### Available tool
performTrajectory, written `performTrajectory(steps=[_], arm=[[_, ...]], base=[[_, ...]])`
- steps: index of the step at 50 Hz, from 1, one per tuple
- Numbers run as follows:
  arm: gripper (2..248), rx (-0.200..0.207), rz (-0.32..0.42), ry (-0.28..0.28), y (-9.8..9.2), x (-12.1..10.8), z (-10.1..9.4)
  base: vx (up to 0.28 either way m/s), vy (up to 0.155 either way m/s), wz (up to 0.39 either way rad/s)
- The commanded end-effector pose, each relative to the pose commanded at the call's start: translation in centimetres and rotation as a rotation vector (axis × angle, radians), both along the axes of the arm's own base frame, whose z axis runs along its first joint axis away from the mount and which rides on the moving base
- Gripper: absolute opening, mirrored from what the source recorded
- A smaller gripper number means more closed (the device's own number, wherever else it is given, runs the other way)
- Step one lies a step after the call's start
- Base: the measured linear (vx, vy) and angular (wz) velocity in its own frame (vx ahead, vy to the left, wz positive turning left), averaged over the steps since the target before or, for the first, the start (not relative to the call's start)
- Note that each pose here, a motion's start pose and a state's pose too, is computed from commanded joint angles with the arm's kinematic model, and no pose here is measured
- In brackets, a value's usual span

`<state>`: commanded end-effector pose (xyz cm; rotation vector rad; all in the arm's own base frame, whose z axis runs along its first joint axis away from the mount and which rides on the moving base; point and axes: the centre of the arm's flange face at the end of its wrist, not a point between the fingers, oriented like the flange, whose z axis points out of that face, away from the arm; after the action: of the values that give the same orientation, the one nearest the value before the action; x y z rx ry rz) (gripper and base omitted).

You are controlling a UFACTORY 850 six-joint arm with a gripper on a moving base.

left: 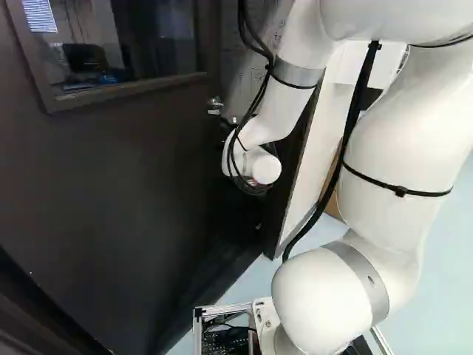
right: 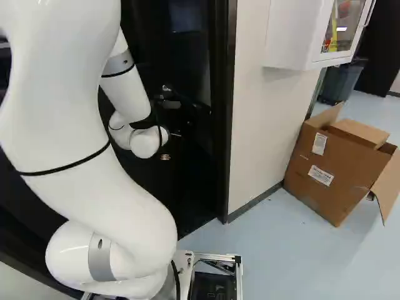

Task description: Open the door and move inside

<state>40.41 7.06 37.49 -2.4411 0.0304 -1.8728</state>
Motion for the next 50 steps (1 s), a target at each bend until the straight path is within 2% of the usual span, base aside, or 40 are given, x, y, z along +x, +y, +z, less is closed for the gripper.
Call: performTrajectory(steps=[50], arm=[[247,0.043,-0.024,0.004,3.8,1.7,-0.2]], base=[[0.000,0.000,0.000]])
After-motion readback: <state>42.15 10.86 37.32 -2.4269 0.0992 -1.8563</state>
